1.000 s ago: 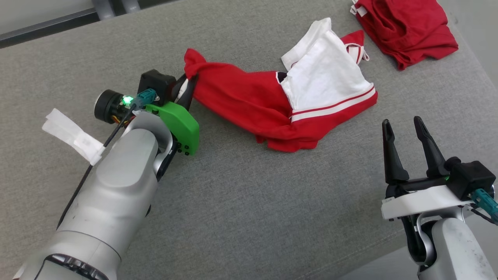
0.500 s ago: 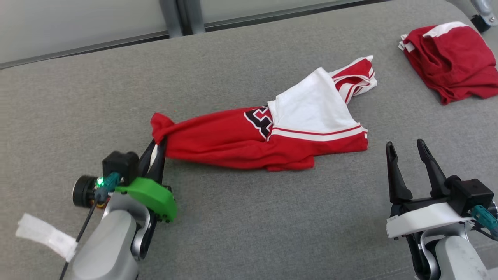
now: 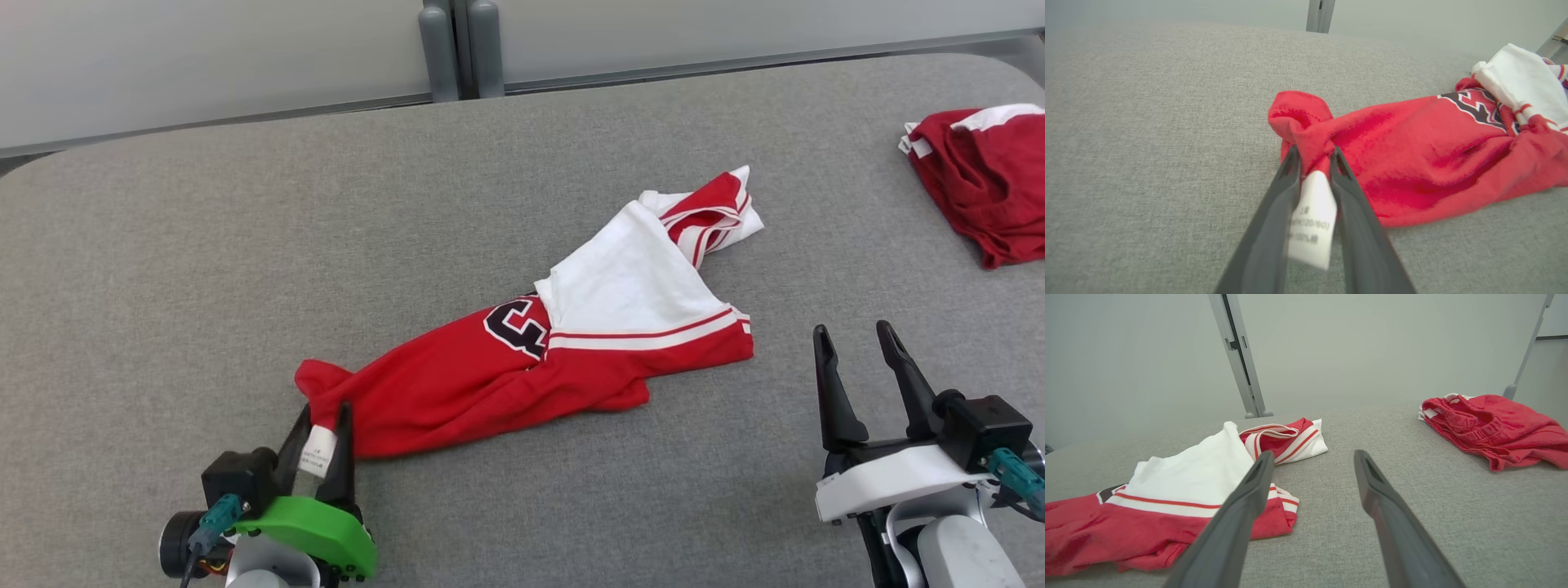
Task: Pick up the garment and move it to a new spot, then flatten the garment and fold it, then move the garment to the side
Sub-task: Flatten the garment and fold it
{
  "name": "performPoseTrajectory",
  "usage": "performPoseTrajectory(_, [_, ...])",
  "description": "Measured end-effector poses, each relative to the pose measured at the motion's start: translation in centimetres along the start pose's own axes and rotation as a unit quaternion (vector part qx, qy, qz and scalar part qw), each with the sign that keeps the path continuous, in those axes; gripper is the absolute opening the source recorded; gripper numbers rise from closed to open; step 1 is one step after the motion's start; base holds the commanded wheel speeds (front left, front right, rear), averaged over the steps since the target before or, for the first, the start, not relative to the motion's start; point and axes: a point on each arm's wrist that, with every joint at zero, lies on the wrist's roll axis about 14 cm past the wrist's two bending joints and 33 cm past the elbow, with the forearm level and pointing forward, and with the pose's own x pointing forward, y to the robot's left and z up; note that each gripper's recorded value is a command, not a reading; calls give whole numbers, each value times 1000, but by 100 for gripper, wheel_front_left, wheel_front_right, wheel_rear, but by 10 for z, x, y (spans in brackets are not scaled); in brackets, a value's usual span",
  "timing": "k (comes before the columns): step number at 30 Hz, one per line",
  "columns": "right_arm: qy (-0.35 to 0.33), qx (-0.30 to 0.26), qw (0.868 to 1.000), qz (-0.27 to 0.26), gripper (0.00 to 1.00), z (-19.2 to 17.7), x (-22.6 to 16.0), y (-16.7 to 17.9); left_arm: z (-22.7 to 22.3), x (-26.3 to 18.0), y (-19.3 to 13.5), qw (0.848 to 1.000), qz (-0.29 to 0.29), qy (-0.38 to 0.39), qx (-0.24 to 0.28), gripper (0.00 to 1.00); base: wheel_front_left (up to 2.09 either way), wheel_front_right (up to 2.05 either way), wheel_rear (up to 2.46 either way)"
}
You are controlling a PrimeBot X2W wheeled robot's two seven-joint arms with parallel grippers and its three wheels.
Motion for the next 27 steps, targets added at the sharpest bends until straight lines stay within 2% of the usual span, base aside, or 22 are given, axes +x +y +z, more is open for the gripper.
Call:
performPoseTrajectory(5, [-3,-4,1000,21,100,3,3,11,53,-1,1,996,8,-85,14,100,0,0,0])
performPoseTrajectory(11, [-24,-16,998,51,100,17,15,26,107,-20,17,983,43,-176,31,100,0,0,0])
performPoseTrajectory(16, [-26,-20,997,68,100,19,24,35,123,-40,37,974,78,-207,46,100,0,0,0])
performPoseTrajectory(21, [-10,-31,996,88,100,13,32,45,121,-59,58,970,112,-210,50,100,0,0,0])
performPoseTrajectory(27, [0,-57,990,126,100,19,58,66,119,-66,64,968,123,-211,51,100,0,0,0])
